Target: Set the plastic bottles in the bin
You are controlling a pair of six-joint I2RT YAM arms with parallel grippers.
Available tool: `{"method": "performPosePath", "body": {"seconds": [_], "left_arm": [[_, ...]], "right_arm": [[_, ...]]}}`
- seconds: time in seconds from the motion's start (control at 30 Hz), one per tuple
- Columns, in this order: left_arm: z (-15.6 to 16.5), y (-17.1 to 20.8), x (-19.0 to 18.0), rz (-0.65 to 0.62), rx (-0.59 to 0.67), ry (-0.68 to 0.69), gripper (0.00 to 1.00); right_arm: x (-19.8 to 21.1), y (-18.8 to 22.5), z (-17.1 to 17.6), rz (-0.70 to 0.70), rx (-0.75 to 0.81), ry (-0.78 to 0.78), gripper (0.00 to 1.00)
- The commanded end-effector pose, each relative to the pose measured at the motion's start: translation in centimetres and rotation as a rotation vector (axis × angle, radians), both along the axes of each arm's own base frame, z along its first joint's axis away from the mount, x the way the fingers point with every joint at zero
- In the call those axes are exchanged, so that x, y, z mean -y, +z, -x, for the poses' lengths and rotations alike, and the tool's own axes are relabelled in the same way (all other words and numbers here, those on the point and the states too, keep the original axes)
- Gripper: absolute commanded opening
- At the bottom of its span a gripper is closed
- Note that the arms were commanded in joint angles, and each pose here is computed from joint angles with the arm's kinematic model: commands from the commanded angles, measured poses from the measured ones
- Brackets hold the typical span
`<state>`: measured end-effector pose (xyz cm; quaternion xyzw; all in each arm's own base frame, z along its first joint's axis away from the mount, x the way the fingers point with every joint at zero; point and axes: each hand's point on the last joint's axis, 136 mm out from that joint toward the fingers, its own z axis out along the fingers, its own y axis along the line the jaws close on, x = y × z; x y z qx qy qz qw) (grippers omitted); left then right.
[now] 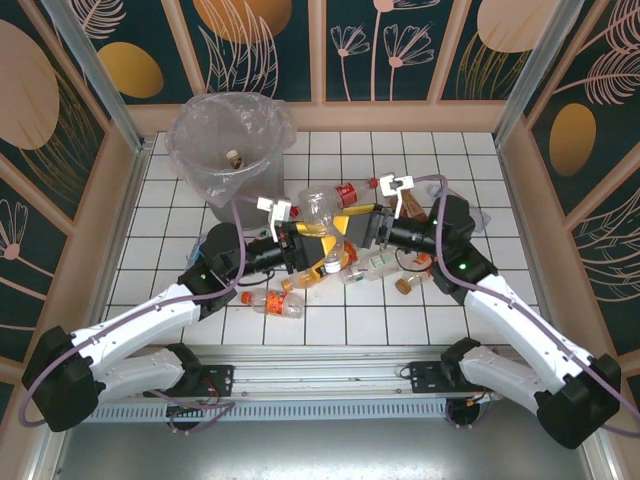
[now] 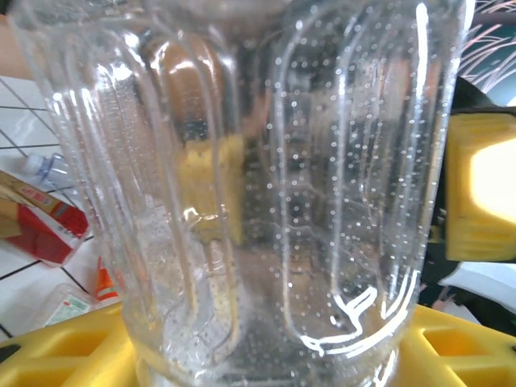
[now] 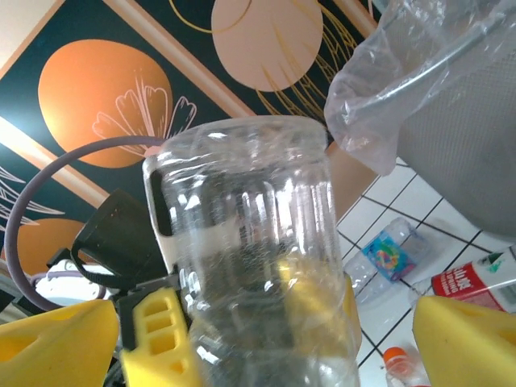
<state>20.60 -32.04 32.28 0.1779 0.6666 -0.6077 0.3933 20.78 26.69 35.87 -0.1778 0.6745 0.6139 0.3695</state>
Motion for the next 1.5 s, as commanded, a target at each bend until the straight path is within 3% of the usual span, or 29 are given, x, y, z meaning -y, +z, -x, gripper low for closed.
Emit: {"method": "performPosePath", "body": {"seconds": [0.0,0.27,0.4,0.53,0.6,0.73,1.2,1.47], "left_arm": [[-1.2,0.9,-0.5,-0.070,0.012,0.074,0.60],[-3.7,1.3,-2.2,-0.236,0.010,0.241,0.58],[-5.4,2.6,-3.3,-0.329,0.042,0.347,0.58],[-6.7,4.6,-3.9,-0.389,0.093,0.409,0.57],[-7.5,5.4,-4.2,-0.420,0.111,0.438,0.58],[-9.4,5.8,-5.2,-0.469,0.110,0.465,0.58],[-17.6,8.8,-11.4,-0.689,0.167,0.690,0.58],[-22.1,8.4,-14.9,-0.809,0.176,0.784,0.57]], "right_arm": [[0.8,1.3,0.0,0.042,0.068,-0.043,0.95],[2.0,1.5,0.2,0.170,0.181,-0.105,0.99],[4.3,1.7,0.3,0.220,0.280,-0.227,0.99],[6.9,2.2,1.7,0.221,0.439,-0.339,0.99],[7.2,1.5,4.0,0.225,0.614,-0.293,0.99],[8.5,0.8,6.5,0.167,0.779,-0.316,0.99],[10.3,0.0,7.1,0.177,0.793,-0.403,0.99],[10.4,-0.5,6.8,0.180,0.765,-0.409,0.99]]}}
